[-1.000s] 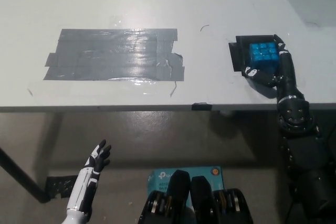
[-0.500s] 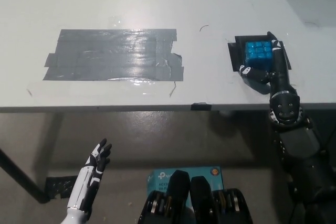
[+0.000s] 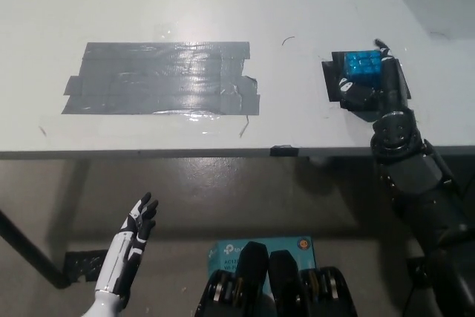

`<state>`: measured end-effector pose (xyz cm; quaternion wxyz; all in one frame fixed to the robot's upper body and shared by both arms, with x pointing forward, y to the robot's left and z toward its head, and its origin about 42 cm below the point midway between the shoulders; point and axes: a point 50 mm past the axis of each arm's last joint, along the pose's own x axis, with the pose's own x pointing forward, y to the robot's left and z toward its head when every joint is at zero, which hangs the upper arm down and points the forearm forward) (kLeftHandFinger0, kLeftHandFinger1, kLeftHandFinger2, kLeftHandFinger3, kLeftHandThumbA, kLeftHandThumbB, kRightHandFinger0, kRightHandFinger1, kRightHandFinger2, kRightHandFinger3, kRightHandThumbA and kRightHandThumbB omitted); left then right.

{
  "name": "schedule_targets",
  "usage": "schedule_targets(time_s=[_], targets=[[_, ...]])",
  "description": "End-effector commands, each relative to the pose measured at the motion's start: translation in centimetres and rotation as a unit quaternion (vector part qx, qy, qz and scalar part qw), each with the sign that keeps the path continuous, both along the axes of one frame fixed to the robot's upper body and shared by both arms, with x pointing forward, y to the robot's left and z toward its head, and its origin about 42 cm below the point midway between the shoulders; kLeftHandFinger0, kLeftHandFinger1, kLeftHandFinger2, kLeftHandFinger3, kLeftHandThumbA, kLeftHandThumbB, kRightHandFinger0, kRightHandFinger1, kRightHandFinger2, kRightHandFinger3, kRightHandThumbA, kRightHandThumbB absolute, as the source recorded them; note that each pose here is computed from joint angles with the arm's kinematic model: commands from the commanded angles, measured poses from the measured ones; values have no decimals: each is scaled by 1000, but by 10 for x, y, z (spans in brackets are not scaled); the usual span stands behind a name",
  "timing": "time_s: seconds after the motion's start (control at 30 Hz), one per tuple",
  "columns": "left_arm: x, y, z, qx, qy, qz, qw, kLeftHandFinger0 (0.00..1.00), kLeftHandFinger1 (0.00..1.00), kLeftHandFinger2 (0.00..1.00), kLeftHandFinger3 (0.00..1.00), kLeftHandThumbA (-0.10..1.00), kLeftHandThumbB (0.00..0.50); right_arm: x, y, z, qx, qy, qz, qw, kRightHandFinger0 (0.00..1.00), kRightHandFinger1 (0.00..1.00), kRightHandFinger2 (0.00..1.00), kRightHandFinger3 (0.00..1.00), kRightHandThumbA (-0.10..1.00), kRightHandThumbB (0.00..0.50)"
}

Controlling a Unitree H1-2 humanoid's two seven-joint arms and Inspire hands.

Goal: A rubick's cube is kept in the black marked spot on the table and the robot uses its right arm to pick it up and hands it to a person

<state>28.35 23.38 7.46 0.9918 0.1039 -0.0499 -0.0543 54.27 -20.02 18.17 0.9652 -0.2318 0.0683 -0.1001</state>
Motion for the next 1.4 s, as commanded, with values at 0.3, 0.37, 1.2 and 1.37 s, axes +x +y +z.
schedule_targets(time_s=[0.3, 0.37, 1.2, 1.37], targets=[[10, 5, 17, 2, -26, -8, 1000, 1000, 1000, 1000, 1000, 959, 228, -10, -21, -30, -30, 56, -19, 998, 176, 718, 1000, 928, -100, 221], [10, 5, 17, 4, -29, -8, 1000, 1000, 1000, 1000, 1000, 954, 222, -10, -23, -28, -30, 55, -23, 998, 173, 708, 1000, 938, -100, 219], [20, 6, 21, 10, -38, -11, 999, 1000, 1000, 1000, 1000, 956, 209, -64, -5, 149, 44, -305, 19, 951, 0, 429, 892, 915, -100, 176], [20, 6, 21, 9, -36, -11, 999, 1000, 1000, 1000, 1000, 959, 218, -85, 5, 168, 57, -338, 36, 939, 0, 427, 908, 991, -100, 176]])
